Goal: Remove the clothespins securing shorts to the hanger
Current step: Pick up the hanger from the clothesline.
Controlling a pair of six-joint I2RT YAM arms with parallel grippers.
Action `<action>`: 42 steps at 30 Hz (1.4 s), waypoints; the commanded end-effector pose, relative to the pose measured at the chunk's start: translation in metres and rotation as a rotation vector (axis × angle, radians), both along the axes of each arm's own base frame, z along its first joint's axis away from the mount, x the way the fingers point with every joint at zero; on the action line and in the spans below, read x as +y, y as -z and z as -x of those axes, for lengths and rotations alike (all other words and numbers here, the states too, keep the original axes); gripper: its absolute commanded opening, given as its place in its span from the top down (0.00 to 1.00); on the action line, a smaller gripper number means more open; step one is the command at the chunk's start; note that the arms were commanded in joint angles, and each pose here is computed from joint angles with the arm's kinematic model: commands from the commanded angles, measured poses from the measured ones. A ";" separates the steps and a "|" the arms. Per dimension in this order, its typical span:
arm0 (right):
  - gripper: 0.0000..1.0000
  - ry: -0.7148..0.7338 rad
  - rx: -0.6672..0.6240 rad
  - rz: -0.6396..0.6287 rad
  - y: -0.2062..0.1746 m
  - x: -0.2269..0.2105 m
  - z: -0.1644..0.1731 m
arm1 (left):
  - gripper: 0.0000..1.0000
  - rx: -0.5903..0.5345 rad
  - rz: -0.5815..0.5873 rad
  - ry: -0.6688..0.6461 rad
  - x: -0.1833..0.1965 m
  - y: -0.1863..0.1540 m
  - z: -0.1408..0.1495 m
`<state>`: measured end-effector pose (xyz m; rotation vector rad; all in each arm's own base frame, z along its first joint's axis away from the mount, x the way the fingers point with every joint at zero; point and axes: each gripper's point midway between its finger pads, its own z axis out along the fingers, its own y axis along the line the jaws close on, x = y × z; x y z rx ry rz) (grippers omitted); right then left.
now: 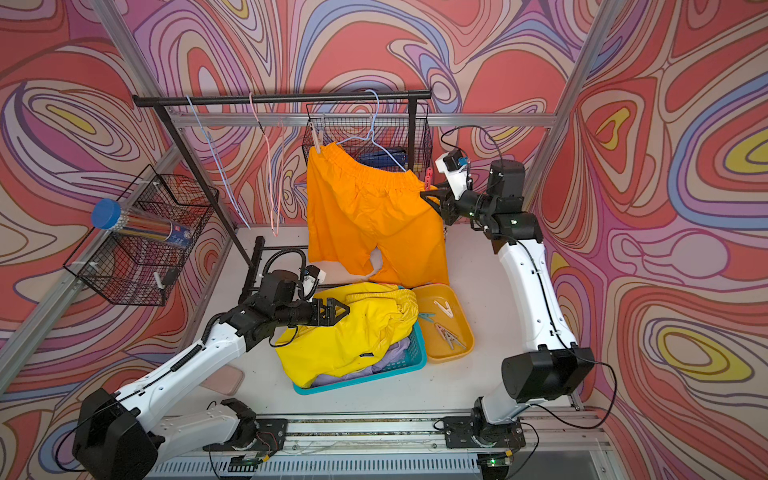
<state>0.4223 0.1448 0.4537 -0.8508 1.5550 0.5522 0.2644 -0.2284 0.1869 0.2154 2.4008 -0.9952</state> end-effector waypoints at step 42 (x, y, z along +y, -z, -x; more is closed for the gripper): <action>1.00 -0.255 -0.321 -0.566 -0.174 0.011 0.061 | 0.22 -0.026 -0.002 -0.040 0.006 0.005 -0.001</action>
